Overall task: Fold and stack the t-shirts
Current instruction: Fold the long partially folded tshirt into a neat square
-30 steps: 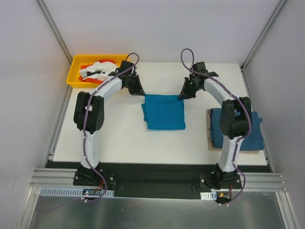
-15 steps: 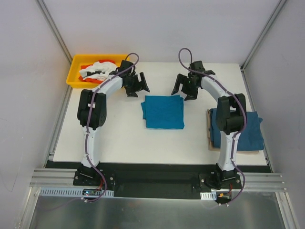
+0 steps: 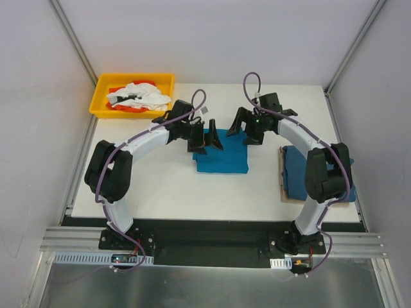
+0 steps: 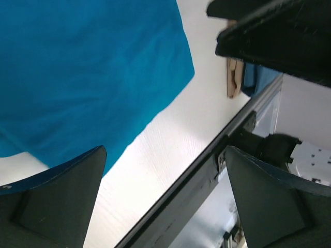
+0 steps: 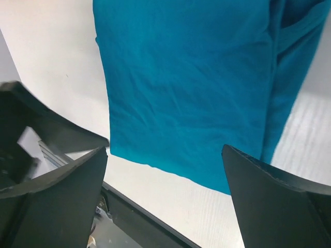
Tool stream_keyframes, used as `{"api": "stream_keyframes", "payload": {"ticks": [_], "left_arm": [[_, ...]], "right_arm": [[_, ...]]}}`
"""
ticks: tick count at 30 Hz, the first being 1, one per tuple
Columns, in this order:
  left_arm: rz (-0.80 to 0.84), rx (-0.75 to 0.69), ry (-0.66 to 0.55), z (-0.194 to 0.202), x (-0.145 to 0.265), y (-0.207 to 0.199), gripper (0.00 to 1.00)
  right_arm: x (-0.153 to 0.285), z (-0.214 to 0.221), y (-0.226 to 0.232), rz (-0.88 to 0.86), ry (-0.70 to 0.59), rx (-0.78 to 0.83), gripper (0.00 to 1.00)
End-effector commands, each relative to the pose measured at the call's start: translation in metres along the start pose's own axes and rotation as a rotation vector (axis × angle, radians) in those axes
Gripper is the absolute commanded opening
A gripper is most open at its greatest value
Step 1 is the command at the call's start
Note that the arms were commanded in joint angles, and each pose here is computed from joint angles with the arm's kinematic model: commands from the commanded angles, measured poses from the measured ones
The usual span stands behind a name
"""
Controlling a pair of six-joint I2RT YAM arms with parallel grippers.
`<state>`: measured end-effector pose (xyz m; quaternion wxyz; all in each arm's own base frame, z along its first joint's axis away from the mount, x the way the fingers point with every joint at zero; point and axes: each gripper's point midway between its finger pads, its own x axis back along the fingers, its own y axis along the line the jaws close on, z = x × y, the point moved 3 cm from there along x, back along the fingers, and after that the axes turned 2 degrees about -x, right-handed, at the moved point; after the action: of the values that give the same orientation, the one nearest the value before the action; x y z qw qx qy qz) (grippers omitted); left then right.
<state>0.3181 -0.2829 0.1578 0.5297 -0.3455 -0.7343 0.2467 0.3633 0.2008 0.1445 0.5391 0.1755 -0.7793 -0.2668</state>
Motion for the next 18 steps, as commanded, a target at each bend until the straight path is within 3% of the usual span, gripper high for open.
{"api": "stream_keyframes", "payload": {"ticks": [1,10,18], "left_arm": [[0.076,0.021,0.076,0.024,-0.02,0.003,0.99],[-0.072,0.127,0.178,0.07,-0.045,0.066,0.99],[-0.104,0.143,0.195,0.097,-0.034,0.076,0.99]], "right_arm": [[-0.015,0.004,0.012,-0.08,0.03,-0.026,0.97],[-0.056,0.022,-0.032,0.07,0.111,-0.095,0.97],[-0.058,0.043,-0.047,0.149,0.132,-0.087,0.97]]}}
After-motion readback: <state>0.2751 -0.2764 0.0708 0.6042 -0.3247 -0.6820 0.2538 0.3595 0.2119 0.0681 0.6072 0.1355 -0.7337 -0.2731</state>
